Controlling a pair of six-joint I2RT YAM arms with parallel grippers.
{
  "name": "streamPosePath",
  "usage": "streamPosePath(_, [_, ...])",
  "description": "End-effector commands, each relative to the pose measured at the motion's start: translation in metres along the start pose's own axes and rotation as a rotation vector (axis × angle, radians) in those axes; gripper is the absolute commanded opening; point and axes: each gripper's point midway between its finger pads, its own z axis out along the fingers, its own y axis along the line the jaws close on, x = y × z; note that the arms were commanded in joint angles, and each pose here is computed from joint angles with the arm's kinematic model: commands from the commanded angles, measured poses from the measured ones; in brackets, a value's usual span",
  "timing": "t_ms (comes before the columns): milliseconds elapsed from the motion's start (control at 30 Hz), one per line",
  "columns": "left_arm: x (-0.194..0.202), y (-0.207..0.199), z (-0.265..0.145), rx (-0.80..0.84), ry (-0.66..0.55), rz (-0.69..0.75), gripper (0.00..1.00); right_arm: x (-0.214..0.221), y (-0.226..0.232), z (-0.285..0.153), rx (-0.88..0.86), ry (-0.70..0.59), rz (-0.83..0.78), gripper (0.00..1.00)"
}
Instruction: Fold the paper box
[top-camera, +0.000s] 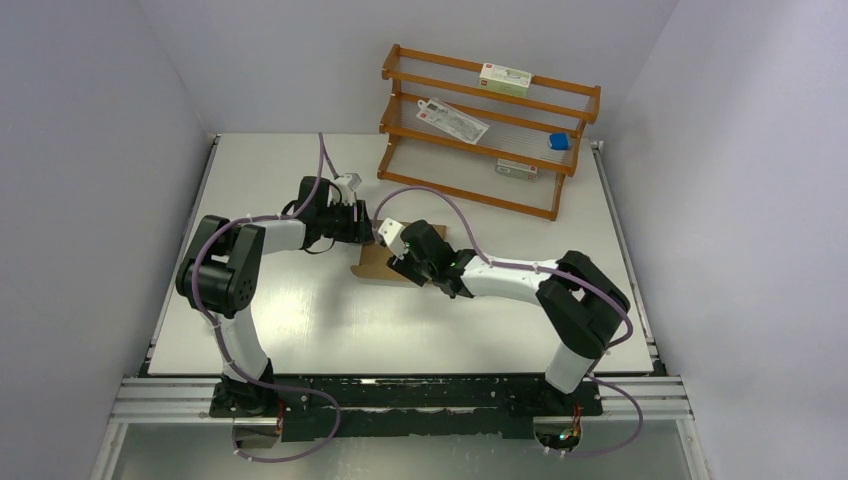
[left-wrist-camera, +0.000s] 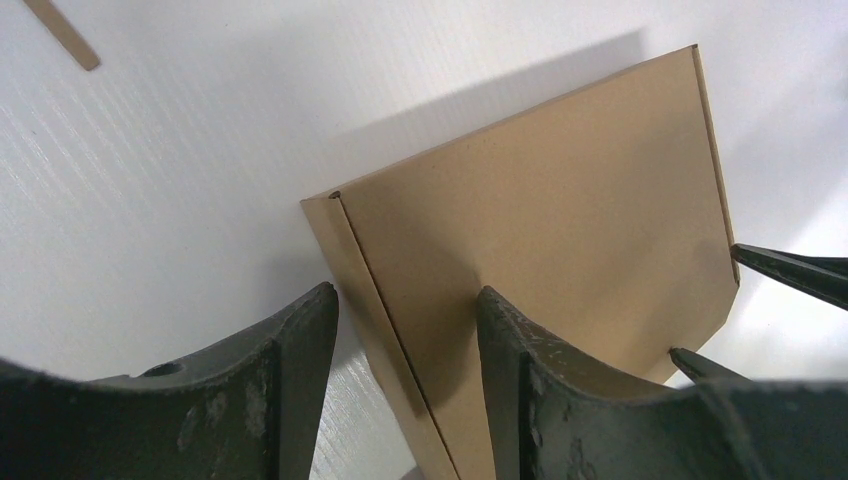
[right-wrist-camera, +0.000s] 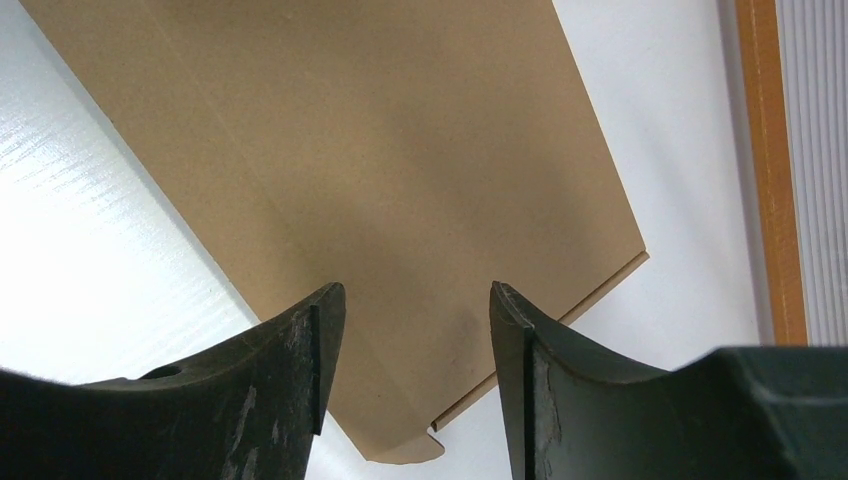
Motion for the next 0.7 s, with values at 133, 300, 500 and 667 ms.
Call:
streamPosePath(133, [0.041,0.009,-0.004,-0.041,0.127,-0.029,0.59,-0.011,0.026,-0.02,-0.086,-0.028,-0.059,0.63])
streamPosePath(300, [0.042,0.009,-0.004,-0.038,0.129,-0.033,0.61,-0.024,0.04,-0.032,-0.05,-0.05,-0.134,0.66])
streamPosePath(500, [0.044,0.008,-0.004,-0.03,0.134,-0.033,0.61,-0.015,0.052,-0.024,0.036,-0.004,-0.23,0.66])
streamPosePath(667, [0.046,0.007,-0.003,-0.02,0.14,-0.036,0.61,-0.011,0.047,-0.014,0.182,0.011,-0.313,0.66])
